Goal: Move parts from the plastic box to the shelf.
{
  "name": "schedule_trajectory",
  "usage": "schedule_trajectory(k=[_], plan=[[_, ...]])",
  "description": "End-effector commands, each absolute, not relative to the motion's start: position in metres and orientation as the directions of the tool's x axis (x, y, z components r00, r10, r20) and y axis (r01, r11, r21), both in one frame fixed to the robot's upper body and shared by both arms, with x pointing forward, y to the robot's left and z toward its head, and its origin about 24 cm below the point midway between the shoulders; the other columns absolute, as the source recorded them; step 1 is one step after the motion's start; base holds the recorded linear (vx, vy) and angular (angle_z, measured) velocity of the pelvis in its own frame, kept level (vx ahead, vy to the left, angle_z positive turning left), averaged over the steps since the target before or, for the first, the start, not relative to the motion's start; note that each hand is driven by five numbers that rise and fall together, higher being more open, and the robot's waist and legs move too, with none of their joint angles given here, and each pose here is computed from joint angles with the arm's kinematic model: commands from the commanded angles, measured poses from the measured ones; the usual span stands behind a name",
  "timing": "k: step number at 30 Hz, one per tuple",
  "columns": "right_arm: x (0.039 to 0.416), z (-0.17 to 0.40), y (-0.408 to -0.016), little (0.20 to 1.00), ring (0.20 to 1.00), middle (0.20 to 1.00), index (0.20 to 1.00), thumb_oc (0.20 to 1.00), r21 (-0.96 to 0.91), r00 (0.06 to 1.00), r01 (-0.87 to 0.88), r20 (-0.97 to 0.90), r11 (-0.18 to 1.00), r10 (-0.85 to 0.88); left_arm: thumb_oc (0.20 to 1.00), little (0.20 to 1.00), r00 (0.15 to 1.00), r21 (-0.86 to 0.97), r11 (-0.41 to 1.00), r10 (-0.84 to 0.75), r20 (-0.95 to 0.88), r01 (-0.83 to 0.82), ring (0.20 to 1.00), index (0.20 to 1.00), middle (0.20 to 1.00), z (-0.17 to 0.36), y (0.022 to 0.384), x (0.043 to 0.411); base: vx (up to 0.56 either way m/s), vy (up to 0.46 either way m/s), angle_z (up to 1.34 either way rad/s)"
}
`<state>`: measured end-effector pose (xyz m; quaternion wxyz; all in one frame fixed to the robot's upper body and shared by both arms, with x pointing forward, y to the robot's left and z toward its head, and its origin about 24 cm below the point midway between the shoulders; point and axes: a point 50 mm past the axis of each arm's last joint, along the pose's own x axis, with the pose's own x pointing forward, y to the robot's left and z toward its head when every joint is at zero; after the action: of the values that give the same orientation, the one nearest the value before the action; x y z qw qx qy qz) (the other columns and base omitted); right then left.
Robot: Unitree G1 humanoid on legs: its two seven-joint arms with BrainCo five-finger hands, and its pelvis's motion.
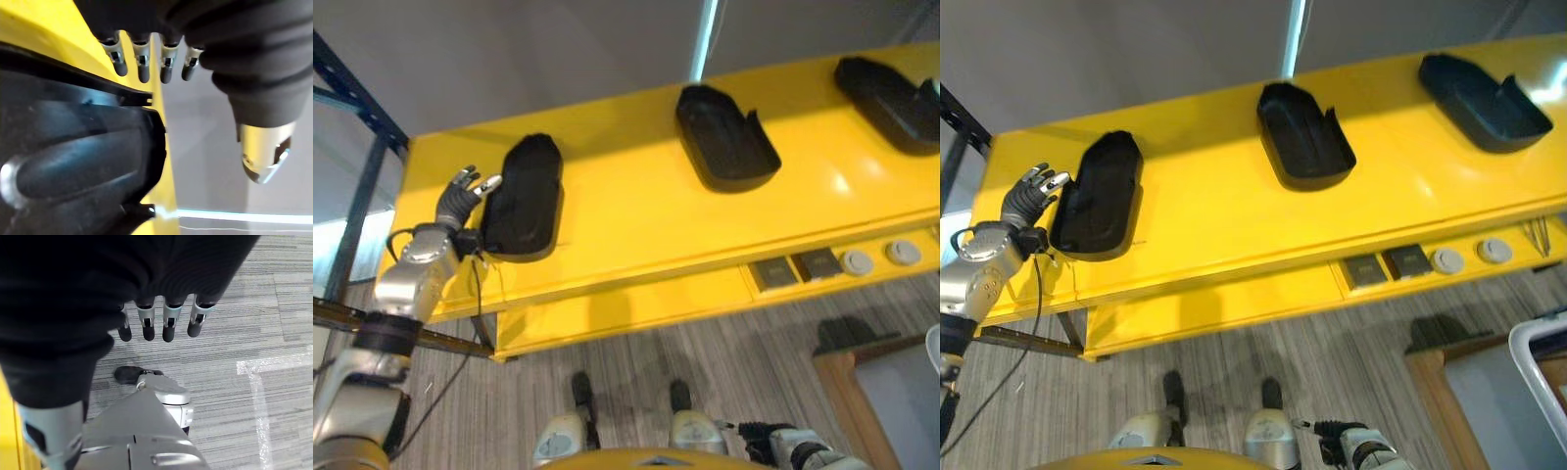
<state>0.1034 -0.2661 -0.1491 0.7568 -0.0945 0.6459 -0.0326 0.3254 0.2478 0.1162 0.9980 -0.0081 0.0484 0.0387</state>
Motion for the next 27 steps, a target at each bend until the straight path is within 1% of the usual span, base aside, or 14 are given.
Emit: schedule_trajectory(k=[1, 4, 7, 9, 10, 11, 13, 15, 16, 20, 24, 27], plan=[[0.093, -0.155, -0.256, 1.000, 1.000, 1.000, 1.000, 1.000, -0.173, 0.101, -0.075, -0.981, 0.982, -0.165, 1.000, 1.000, 0.981, -0.078, 0.979, 0.192, 0.035, -0.189, 1.000, 1.000, 1.000, 0.133, 0.257, 0.323, 0.00, -0.036, 0.07], [0.089, -0.157, -0.252, 1.000, 1.000, 1.000, 1.000, 1.000, -0.166, 0.096, -0.064, -0.983, 0.984, -0.159, 1.000, 1.000, 0.970, -0.127, 0.968, 0.226, 0.084, -0.214, 1.000, 1.000, 1.000, 0.130, 0.256, 0.316, -0.01, -0.032, 0.14], [0.087, -0.159, -0.248, 1.000, 1.000, 1.000, 1.000, 1.000, -0.156, 0.089, -0.046, -0.984, 0.987, -0.152, 1.000, 1.000, 0.954, -0.112, 0.973, 0.220, 0.204, -0.201, 1.000, 1.000, 1.000, 0.135, 0.247, 0.305, -0.02, -0.040, 0.12], [0.085, -0.161, -0.242, 1.000, 1.000, 1.000, 1.000, 1.000, -0.140, 0.080, -0.043, -0.987, 0.989, -0.137, 1.000, 1.000, 0.958, -0.074, 0.991, 0.129, 0.255, -0.114, 1.000, 1.000, 1.000, 0.129, 0.231, 0.295, -0.02, -0.046, 0.13], [0.085, -0.161, -0.240, 1.000, 1.000, 1.000, 1.000, 1.000, -0.134, 0.078, -0.044, -0.988, 0.990, -0.131, 0.805, 0.805, 0.960, -0.057, 0.995, 0.100, 0.264, -0.088, 0.805, 0.805, 0.805, 0.126, 0.224, 0.290, -0.02, -0.043, 0.19], [0.083, -0.162, -0.238, 1.000, 1.000, 1.000, 1.000, 1.000, -0.127, 0.069, -0.049, -0.990, 0.991, -0.124, 0.200, 0.200, 0.968, -0.060, 0.997, 0.058, 0.246, -0.044, 0.200, 0.200, 0.200, 0.115, 0.215, 0.282, -0.02, -0.029, 0.17], [0.081, -0.162, -0.237, 1.000, 1.000, 1.000, 1.000, 1.000, -0.123, 0.059, -0.042, -0.991, 0.992, -0.120, 0.200, 0.200, 0.970, -0.052, 0.999, 0.009, 0.243, 0.003, 0.200, 0.200, 0.200, 0.106, 0.206, 0.273, -0.03, -0.011, 0.10], [0.080, -0.163, -0.236, 1.000, 1.000, 1.000, 1.000, 1.000, -0.114, 0.049, -0.036, -0.992, 0.993, -0.113, 0.200, 0.200, 0.971, 0.005, 0.999, -0.033, 0.236, 0.032, 0.200, 0.200, 0.200, 0.098, 0.199, 0.264, -0.04, 0.010, 0.06], [0.079, -0.163, -0.236, 1.000, 1.000, 1.000, 1.000, 1.000, -0.105, 0.035, -0.052, -0.994, 0.993, -0.103, 0.200, 0.200, 0.973, 0.002, 0.997, -0.077, 0.216, 0.078, 0.200, 0.200, 0.200, 0.089, 0.194, 0.257, -0.04, 0.024, 0.07], [0.079, -0.162, -0.238, 1.000, 1.000, 1.000, 1.000, 1.000, -0.096, 0.033, -0.057, -0.995, 0.994, -0.094, 0.200, 0.200, 0.963, 0.073, 0.982, -0.183, 0.198, 0.171, 0.200, 0.200, 0.200, 0.083, 0.185, 0.250, -0.02, 0.026, 0.15], [0.083, -0.160, -0.242, 1.000, 1.000, 1.000, 1.000, 1.000, -0.105, 0.047, -0.038, -0.994, 0.994, -0.104, 0.200, 0.200, 0.958, 0.061, 0.977, -0.212, 0.191, 0.204, 0.200, 0.200, 0.200, 0.083, 0.179, 0.248, -0.01, 0.035, 0.09], [0.085, -0.160, -0.245, 1.000, 1.000, 1.000, 1.000, 1.000, -0.114, 0.057, -0.038, -0.992, 0.993, -0.111, 0.200, 0.200, 0.958, 0.044, 0.979, -0.206, 0.198, 0.202, 0.200, 0.200, 0.200, 0.083, 0.177, 0.249, 0.00, 0.000, 0.00]])
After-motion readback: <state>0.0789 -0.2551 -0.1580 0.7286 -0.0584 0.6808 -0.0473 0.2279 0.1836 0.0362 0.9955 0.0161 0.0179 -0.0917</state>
